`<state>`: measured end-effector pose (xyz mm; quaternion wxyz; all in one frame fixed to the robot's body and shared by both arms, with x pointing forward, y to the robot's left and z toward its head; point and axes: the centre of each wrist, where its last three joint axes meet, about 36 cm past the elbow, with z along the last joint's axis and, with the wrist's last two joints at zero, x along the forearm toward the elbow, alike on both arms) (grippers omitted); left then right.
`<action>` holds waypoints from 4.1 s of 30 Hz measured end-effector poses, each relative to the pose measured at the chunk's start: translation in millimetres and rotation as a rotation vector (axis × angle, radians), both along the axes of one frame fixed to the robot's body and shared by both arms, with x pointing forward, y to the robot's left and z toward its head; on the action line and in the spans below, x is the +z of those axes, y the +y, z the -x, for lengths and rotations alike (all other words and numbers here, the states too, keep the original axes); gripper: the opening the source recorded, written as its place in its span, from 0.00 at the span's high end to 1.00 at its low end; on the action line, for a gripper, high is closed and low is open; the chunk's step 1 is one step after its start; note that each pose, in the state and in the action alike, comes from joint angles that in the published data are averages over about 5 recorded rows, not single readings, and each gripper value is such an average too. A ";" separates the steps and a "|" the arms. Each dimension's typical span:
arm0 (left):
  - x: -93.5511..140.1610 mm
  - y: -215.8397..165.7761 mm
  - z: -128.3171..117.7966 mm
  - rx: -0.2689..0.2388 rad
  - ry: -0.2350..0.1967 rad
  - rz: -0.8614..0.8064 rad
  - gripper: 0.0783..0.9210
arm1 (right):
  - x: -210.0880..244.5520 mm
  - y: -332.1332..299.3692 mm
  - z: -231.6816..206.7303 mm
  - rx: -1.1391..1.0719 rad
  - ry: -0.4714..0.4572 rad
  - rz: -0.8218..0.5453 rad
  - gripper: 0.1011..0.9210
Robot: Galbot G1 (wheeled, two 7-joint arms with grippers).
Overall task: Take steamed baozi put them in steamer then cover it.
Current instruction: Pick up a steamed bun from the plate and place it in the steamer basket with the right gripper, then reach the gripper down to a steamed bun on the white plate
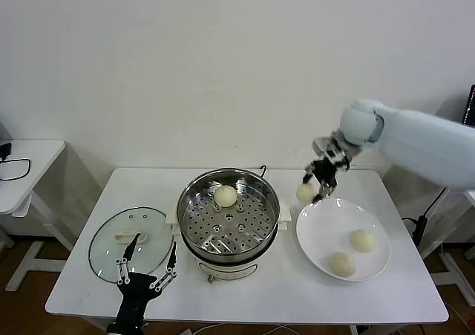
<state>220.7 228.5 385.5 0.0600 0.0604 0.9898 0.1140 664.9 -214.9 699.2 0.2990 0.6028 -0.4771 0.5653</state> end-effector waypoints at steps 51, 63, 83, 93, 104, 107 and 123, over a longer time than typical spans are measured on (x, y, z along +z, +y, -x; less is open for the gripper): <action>-5.9 1.3 -8.7 0.018 -0.015 -0.005 0.12 | -106.3 247.2 49.0 0.092 0.018 -0.012 0.28; -4.2 1.4 -8.1 0.021 -0.014 -0.006 0.12 | -87.7 234.6 55.3 0.112 0.010 -0.027 0.12; 2.2 -3.1 -6.4 0.012 -0.021 -0.013 0.12 | -22.7 -19.3 41.7 -0.022 0.012 -0.033 0.12; 4.0 -1.4 -5.4 0.021 -0.019 -0.019 0.12 | -108.4 -107.9 50.3 -0.099 0.123 0.009 0.12; 1.7 -1.0 -5.5 0.025 -0.012 -0.021 0.12 | -181.8 -143.7 63.9 -0.142 0.216 0.050 0.12; 0.7 -0.3 -5.2 0.026 -0.009 -0.023 0.12 | -194.8 -148.0 66.5 -0.149 0.233 0.055 0.12; -2.8 1.0 -5.4 0.031 -0.005 -0.026 0.12 | -232.9 -156.8 69.2 -0.169 0.275 0.078 0.12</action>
